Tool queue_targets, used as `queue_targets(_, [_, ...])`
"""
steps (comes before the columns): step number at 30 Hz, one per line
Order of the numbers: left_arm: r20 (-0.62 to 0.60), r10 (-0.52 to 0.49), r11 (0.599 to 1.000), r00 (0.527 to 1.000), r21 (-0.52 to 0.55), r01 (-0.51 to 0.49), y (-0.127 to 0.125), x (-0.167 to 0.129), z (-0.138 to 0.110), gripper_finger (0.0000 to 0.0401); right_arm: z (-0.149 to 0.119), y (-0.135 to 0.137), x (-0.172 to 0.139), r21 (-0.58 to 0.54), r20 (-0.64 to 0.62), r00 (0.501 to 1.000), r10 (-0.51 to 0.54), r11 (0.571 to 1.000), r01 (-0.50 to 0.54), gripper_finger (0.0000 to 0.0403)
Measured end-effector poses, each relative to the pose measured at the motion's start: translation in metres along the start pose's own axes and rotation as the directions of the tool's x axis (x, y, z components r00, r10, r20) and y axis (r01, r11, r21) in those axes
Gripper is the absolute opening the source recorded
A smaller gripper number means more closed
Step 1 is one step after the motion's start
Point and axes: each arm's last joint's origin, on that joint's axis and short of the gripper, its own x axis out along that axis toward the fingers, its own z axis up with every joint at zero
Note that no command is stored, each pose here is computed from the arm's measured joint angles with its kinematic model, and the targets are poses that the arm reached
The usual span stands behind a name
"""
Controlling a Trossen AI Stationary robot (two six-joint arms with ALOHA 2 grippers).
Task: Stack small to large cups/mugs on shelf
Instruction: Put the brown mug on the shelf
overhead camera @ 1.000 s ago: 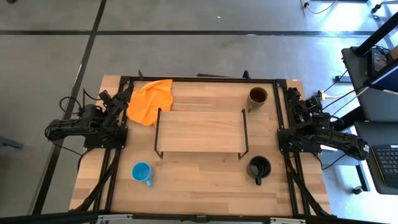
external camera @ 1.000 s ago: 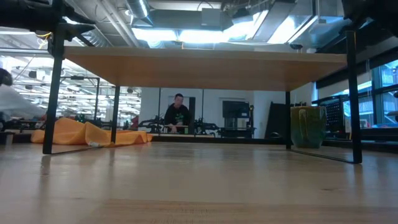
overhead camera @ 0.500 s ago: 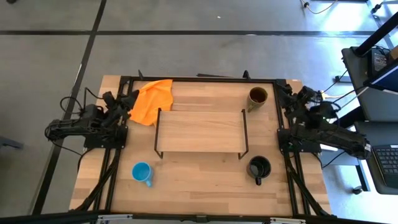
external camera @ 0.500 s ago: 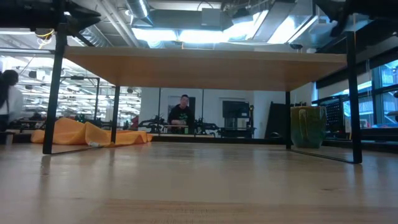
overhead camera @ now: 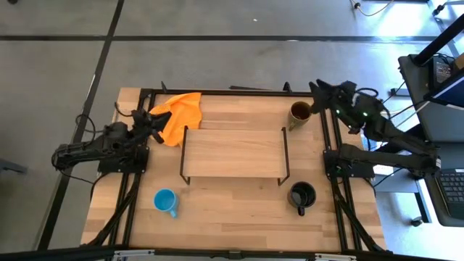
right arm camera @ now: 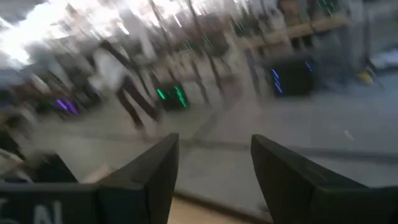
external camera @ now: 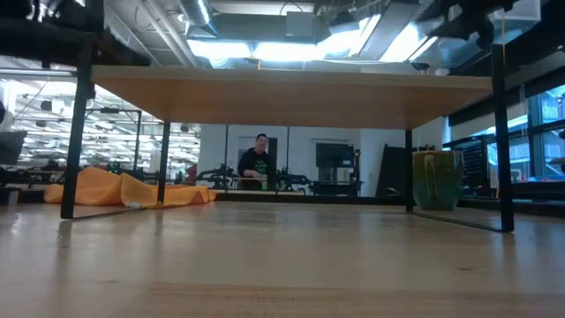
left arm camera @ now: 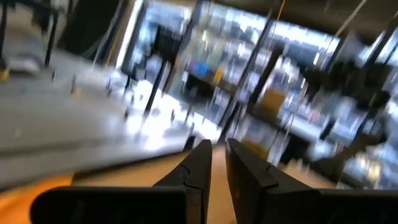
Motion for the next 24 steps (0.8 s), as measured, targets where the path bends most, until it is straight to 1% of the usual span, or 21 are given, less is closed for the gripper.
queue_targets(2, [-0.086,0.024,1.000,0.996,0.005,-0.023,0.004,0.000,-0.009,0.0042,0.000,-0.001,0.004,0.019,-0.051,0.998,-0.035,0.999,0.036,0.0202])
queue_targets(4, [-0.152,0.035,0.999,0.988,0.015,-0.033,0.006,-0.001,-0.015,0.0042,0.005,0.002,0.007,0.046,-0.054,0.998,-0.012,0.999,0.015,0.0202])
queue_targets(6, [-0.178,0.036,0.999,0.983,0.027,-0.031,0.007,-0.001,-0.017,0.0042,0.012,0.004,0.009,0.059,-0.041,0.999,-0.013,0.998,0.016,0.0202])
queue_targets(9, [-0.211,0.061,0.995,0.976,0.090,-0.042,0.009,-0.002,-0.021,0.0042,0.019,0.005,0.012,0.052,-0.017,0.995,-0.097,0.994,0.098,0.0202])
queue_targets(12, [-0.262,0.110,0.987,0.959,0.143,-0.074,0.013,-0.004,-0.027,0.0042,0.023,0.004,0.015,0.030,-0.026,0.990,-0.138,0.990,0.139,0.0202])
queue_targets(15, [-0.321,0.152,0.979,0.935,0.178,-0.098,0.018,-0.007,-0.033,0.0042,0.022,-0.001,0.018,0.002,-0.110,0.972,-0.210,0.977,0.211,0.0202])
queue_targets(17, [-0.321,0.155,0.981,0.934,0.165,-0.106,0.018,-0.006,-0.034,0.0042,0.020,-0.008,0.019,-0.011,-0.185,0.939,-0.291,0.956,0.294,0.0202])
queue_targets(19, [-0.309,0.162,0.980,0.937,0.162,-0.116,0.018,-0.006,-0.033,0.0042,0.022,-0.012,0.020,0.016,-0.229,0.912,-0.340,0.936,0.352,0.0202])
queue_targets(21, [-0.312,0.185,0.977,0.932,0.160,-0.140,0.019,-0.007,-0.034,0.0042,0.028,-0.012,0.023,0.053,-0.246,0.903,-0.353,0.925,0.377,0.0202])
queue_targets(24, [-0.306,0.229,0.969,0.924,0.166,-0.184,0.021,-0.008,-0.035,0.0042,0.035,-0.011,0.033,0.062,-0.283,0.889,-0.360,0.918,0.391,0.0202])
